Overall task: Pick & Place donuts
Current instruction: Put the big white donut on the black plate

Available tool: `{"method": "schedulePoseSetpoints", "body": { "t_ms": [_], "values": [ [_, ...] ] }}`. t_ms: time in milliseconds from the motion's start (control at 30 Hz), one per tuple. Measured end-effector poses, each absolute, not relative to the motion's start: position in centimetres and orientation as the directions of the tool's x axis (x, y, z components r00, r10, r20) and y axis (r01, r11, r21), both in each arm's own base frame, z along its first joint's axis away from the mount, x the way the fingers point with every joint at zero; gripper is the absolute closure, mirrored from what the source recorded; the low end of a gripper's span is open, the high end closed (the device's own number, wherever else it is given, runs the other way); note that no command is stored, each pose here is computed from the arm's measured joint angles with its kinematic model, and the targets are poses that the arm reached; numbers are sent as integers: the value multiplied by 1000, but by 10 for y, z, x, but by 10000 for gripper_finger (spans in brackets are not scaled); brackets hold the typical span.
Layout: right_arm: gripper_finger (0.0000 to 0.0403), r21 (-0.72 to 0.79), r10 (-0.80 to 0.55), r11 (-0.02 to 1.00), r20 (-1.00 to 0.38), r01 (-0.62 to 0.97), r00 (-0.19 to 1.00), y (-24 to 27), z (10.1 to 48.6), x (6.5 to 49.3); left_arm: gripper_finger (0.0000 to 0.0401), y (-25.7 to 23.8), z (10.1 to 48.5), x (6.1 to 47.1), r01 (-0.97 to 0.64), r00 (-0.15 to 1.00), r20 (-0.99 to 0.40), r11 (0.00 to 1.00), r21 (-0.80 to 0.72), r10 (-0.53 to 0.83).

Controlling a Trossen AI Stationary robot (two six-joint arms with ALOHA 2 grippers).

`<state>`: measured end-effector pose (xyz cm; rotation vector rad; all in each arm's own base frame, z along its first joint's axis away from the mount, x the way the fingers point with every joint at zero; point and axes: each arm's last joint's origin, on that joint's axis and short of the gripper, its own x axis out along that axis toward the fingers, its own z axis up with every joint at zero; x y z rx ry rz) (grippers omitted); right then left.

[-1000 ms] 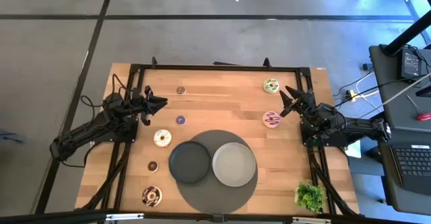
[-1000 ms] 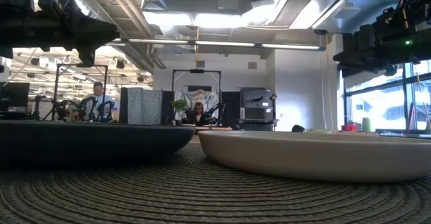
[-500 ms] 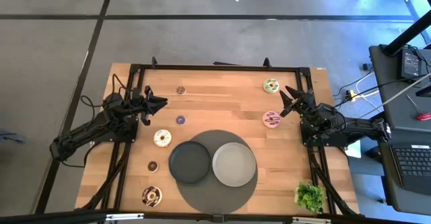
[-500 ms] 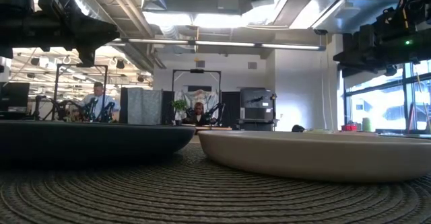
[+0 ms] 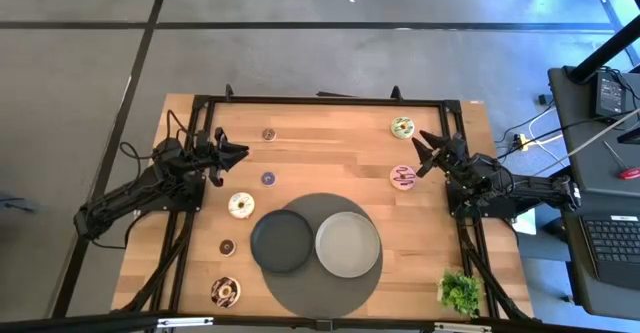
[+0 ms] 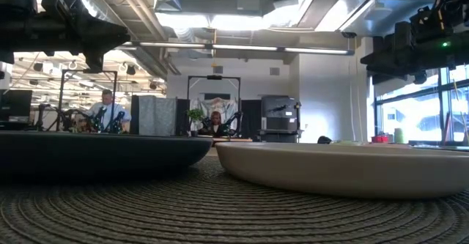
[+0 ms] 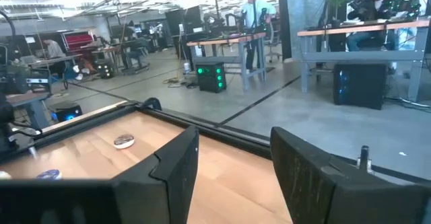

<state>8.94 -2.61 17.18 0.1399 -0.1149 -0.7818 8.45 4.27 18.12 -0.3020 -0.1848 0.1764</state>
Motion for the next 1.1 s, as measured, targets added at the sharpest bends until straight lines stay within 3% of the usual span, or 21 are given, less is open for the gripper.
{"method": "schedulePoseSetpoints", "body": {
  "t_ms": [500, 767, 1100],
  "values": [
    [217, 180, -714, 695, 51, 696, 699, -26, 172, 89, 324, 43, 181, 84, -147, 967, 155, 938, -313, 204],
    [217, 341, -732, 652, 49, 677, 680, -27, 172, 89, 323, 46, 182, 83, -214, 931, 170, 861, -461, 322],
    [217, 323, -732, 655, 49, 683, 679, -27, 172, 89, 320, 51, 183, 81, -352, 851, 184, 795, -494, 491]
  ]
}}
